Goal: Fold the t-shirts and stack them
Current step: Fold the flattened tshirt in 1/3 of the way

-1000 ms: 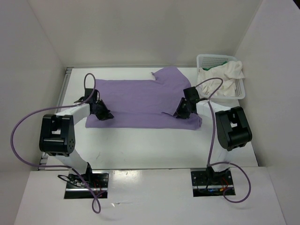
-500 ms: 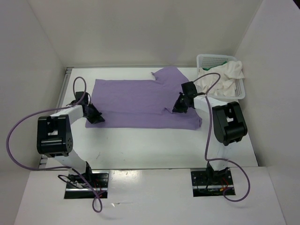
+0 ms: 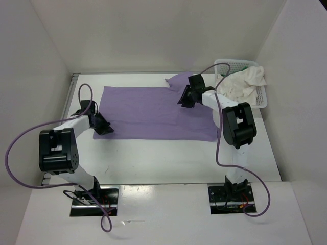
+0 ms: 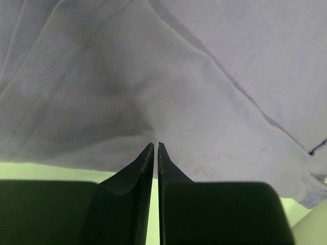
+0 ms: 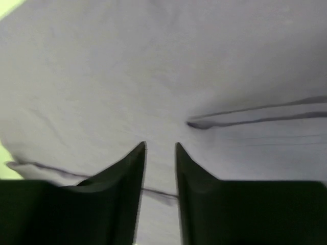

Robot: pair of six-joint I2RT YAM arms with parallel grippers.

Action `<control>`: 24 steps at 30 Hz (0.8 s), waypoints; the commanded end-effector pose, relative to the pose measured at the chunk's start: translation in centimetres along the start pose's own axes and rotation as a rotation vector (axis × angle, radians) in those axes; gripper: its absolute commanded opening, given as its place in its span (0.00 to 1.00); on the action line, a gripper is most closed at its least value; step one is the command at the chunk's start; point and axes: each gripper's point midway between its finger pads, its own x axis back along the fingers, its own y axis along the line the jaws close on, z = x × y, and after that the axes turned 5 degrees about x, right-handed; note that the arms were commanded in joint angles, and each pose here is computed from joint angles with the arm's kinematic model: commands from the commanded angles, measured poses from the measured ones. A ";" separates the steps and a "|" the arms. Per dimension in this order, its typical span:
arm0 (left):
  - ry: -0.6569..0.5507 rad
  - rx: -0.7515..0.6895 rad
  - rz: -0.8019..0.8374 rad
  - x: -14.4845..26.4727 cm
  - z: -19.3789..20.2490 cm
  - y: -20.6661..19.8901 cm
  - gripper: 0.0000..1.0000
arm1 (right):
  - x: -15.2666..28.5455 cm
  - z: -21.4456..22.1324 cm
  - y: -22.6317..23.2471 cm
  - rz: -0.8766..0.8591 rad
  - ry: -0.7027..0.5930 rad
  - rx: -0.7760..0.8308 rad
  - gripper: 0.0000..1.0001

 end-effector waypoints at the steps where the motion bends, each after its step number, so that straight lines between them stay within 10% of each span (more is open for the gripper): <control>1: -0.059 -0.030 0.058 2.0 -1.3 -1.9 0.12 | 1.2 -0.3 2.2 0.001 -0.038 0.068 0.41; 6: -0.083 -0.109 0.065 2.6 -0.7 -4.0 0.12 | 4.8 0.8 0.7 0.023 -0.072 0.080 0.39; 10: -0.014 -0.214 0.091 1.4 3.2 -7.6 0.12 | 5.8 4.6 -0.9 0.021 -0.017 0.059 0.00; 24: 0.132 -0.111 0.019 -4.0 5.8 -4.9 0.11 | 1.9 13.0 -2.2 0.077 0.163 0.149 0.00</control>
